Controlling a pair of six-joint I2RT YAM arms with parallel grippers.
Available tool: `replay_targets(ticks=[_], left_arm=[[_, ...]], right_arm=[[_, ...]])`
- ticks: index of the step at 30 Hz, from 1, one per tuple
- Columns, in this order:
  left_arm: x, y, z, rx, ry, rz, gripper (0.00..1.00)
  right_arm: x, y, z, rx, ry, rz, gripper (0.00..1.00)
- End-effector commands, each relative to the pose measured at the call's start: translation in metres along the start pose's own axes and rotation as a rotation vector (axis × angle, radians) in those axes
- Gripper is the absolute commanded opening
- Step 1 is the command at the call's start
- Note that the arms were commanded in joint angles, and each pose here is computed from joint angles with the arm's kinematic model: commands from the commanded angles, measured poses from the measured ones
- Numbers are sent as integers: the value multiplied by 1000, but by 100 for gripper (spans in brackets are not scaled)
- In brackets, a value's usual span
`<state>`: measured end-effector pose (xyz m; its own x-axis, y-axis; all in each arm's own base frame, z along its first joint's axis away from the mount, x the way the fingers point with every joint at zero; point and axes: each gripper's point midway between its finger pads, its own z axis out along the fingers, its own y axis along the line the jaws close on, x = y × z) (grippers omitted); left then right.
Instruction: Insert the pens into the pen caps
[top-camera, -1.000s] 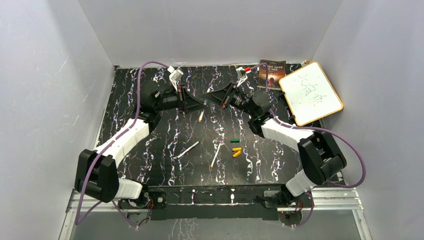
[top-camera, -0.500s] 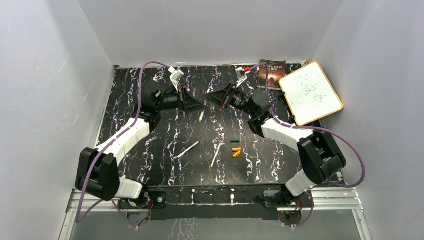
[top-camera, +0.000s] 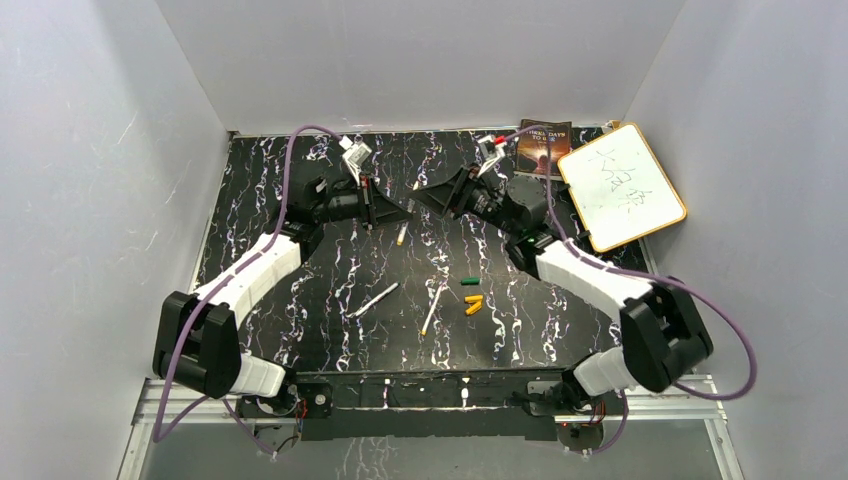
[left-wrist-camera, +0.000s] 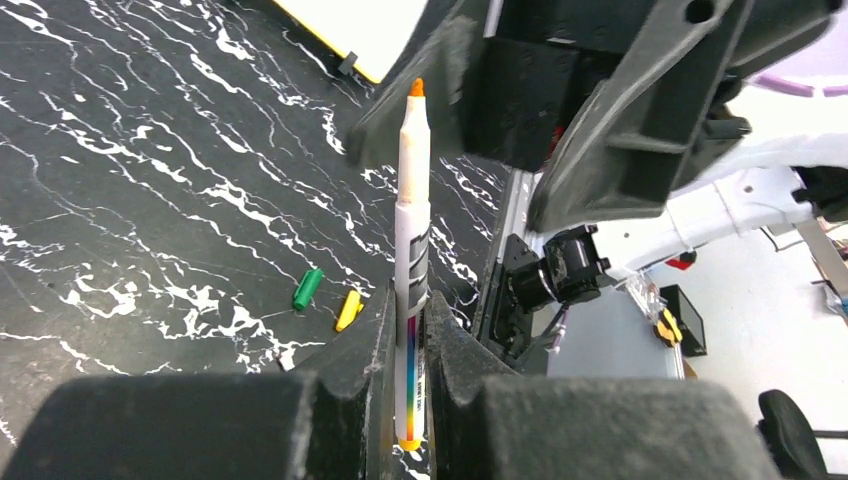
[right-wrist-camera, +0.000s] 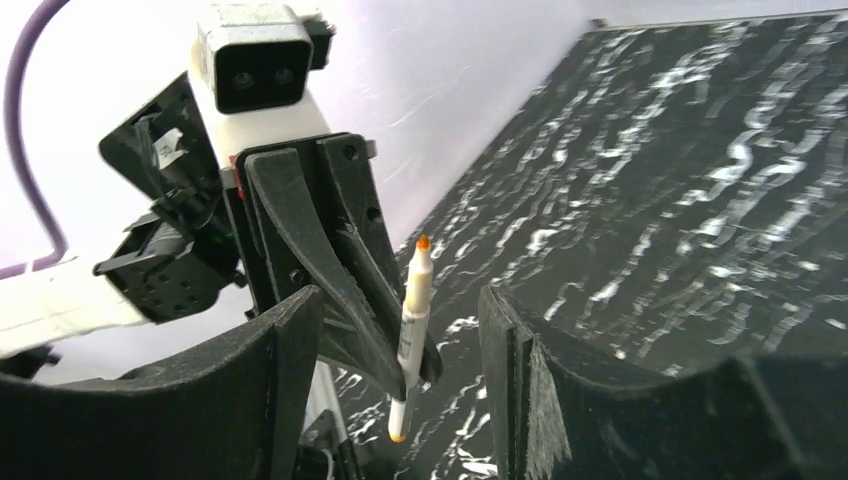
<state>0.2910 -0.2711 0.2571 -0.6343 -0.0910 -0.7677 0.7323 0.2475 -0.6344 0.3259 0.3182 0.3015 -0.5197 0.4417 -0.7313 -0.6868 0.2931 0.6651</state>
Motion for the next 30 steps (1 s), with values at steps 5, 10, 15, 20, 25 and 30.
replay_targets(ticks=[5, 10, 15, 20, 25, 30], left_arm=[[-24, 22, -1, -129, -22, 57, 0], [-31, 32, 2, -174, -15, 50, 0], [-25, 56, 5, -246, -11, 11, 0], [-20, 75, 4, -327, -11, -23, 0], [-24, 90, -2, -428, -19, -26, 0], [-23, 97, -8, -487, -24, -28, 0]], right_arm=[[-47, -65, -97, 528, -267, 3, 82], [-2, -101, -144, 810, -110, 102, 69], [26, -105, -192, 1071, -138, 129, 62], [73, -116, -223, 1286, -15, 180, 70], [130, -118, -222, 1307, 80, 318, 68], [156, -117, -222, 1380, 118, 321, 69]])
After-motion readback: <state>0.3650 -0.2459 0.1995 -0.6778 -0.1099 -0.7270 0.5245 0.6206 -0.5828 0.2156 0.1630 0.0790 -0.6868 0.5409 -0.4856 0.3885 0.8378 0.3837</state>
